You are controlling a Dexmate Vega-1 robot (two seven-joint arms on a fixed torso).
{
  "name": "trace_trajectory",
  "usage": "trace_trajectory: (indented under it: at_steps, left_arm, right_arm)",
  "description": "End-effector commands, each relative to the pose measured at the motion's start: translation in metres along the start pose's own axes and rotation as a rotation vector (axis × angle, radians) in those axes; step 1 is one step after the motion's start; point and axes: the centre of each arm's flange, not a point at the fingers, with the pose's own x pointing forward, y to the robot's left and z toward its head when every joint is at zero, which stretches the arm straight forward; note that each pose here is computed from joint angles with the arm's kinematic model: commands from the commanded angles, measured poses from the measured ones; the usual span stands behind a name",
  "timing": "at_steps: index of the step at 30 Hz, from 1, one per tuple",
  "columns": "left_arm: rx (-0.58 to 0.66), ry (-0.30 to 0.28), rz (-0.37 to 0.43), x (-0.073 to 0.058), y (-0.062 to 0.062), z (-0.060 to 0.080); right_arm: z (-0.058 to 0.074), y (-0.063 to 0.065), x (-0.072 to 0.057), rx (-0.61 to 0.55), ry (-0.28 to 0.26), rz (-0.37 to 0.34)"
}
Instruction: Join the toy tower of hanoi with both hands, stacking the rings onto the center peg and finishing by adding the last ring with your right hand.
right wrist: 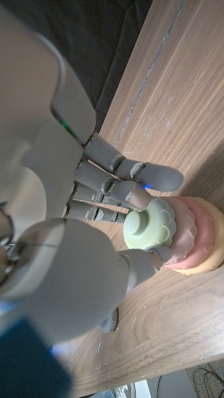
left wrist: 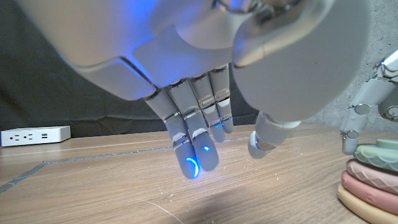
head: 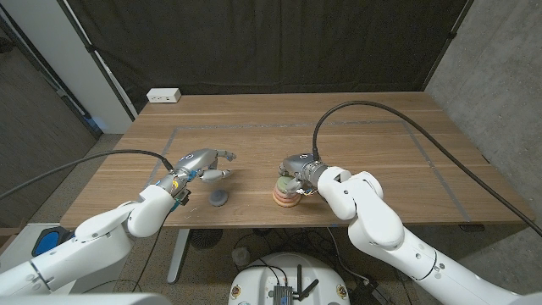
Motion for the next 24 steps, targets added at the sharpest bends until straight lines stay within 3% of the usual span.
trace_trajectory:
  at_steps: [1,24]
  left_arm:
    - [-0.008,0.002,-0.001,0.0001,-0.0018,-0.0022]
    - [-0.008,-0.007,-0.014,0.0044,-0.0028,-0.0037]
  right_arm:
    - [0.0044,0.0018,0.0006,-0.044,0.01,0.002]
    - [0.0098,0.0032,0.002,-0.108,0.021,0.021]
